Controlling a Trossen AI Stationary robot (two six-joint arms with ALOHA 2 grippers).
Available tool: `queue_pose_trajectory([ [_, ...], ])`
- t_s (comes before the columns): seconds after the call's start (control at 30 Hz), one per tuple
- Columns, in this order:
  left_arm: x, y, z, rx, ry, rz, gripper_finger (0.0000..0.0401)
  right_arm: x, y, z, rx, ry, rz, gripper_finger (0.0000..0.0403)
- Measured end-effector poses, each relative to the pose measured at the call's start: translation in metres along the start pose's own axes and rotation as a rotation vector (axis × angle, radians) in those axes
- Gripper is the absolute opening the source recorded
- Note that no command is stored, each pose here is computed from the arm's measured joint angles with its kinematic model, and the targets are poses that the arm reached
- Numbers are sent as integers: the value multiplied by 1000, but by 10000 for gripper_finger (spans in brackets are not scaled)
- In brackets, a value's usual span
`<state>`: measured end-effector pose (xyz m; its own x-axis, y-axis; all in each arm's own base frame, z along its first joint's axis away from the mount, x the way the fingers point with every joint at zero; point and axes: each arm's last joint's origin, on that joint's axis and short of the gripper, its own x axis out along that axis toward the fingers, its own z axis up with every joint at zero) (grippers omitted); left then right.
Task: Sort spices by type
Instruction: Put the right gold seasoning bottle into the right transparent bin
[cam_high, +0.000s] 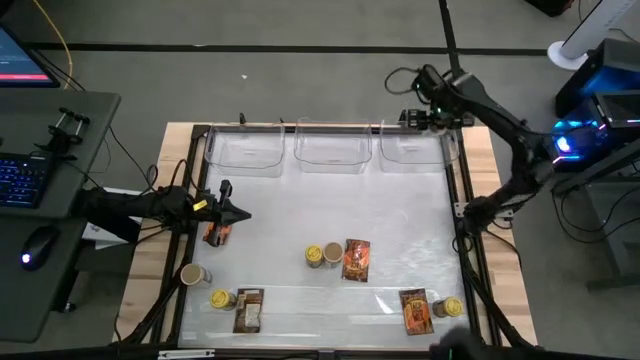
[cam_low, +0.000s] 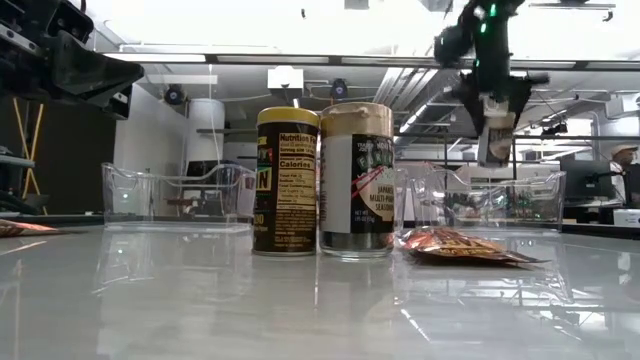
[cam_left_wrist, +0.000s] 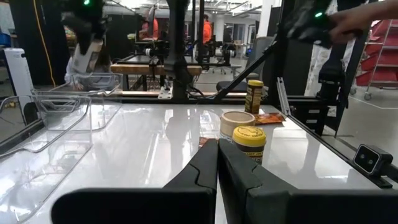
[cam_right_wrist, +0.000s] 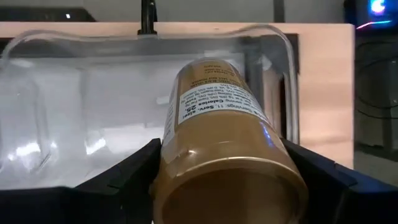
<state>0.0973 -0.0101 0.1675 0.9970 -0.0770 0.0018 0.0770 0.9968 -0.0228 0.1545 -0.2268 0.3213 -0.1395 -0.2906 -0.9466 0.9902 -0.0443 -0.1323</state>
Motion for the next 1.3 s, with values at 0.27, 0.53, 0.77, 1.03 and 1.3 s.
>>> queue_pose_trajectory([
  [0.27, 0, 0, 0, 0, 0, 0, 1, 71, -10, 44, -62, 190, 32, 272],
  [0.53, 0, 0, 0, 0, 0, 0, 1, 102, 1, 49, -64, 251, 6, 272],
  [0.77, 0, 0, 0, 0, 0, 0, 1, 113, 7, 52, -23, 250, -2, 272],
  [1.03, 0, 0, 0, 0, 0, 0, 1, 114, 6, 52, -28, 254, -12, 350],
  [1.3, 0, 0, 0, 0, 0, 0, 1, 113, 6, 53, -20, 251, -17, 377],
])
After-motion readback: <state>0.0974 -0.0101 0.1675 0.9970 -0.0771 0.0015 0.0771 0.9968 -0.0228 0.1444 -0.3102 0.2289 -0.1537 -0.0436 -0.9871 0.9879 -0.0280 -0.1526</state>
